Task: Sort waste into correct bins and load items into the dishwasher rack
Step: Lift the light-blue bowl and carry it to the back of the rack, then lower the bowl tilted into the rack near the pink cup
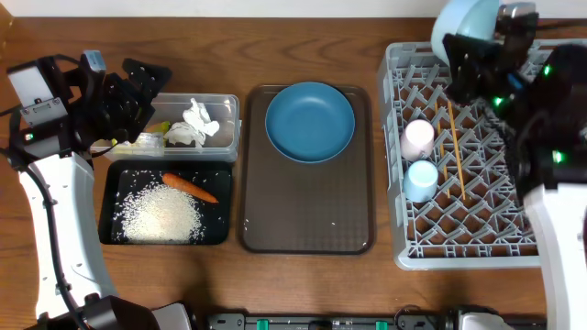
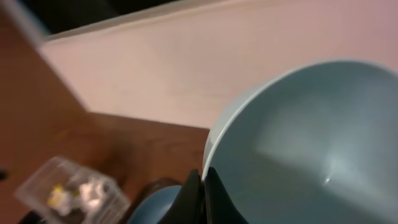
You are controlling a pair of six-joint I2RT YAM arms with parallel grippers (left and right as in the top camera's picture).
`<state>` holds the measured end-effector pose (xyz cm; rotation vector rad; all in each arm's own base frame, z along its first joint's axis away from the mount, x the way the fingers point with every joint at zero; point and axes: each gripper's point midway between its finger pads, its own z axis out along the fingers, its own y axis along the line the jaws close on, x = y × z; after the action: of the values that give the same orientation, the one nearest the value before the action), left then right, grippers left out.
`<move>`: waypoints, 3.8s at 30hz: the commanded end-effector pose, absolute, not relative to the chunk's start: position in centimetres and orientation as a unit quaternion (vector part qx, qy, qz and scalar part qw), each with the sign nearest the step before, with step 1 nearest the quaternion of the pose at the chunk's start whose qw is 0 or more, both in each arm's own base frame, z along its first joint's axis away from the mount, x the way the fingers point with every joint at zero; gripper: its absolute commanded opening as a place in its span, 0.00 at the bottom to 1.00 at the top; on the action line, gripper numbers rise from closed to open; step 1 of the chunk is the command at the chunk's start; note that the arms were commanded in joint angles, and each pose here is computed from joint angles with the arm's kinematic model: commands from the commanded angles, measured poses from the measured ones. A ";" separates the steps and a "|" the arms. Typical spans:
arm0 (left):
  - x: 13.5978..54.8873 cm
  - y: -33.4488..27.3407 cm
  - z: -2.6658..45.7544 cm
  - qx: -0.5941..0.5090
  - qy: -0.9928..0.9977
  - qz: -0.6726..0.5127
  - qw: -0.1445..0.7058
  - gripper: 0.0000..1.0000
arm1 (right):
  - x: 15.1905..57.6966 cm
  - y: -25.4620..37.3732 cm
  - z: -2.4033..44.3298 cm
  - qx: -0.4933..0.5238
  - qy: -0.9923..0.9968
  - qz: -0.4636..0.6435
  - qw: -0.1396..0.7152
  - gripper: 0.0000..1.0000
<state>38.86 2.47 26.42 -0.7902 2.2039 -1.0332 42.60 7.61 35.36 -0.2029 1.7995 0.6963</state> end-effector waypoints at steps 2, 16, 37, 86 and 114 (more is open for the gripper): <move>38.8 2.6 26.3 -0.300 0.824 -0.386 0.286 0.98 | 43.2 9.5 32.8 -0.136 0.744 0.426 0.497 0.01; 38.8 2.6 26.3 -0.300 0.824 -0.386 0.286 0.98 | 45.0 11.4 25.9 -0.253 0.674 0.542 0.433 0.01; 38.8 2.6 26.3 -0.300 0.824 -0.386 0.286 0.98 | 45.2 8.6 21.2 -0.256 0.687 0.525 0.433 0.01; 38.8 2.6 26.3 -0.300 0.824 -0.386 0.286 0.98 | 47.3 7.3 19.7 -0.202 0.707 0.526 0.427 0.01; 38.8 2.6 26.3 -0.300 0.824 -0.386 0.286 0.98 | 50.6 2.6 17.3 0.124 0.764 0.549 0.316 0.01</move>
<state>38.87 2.47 26.42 -0.7897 2.2037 -1.0325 50.49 4.12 18.42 0.2213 1.9880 1.4336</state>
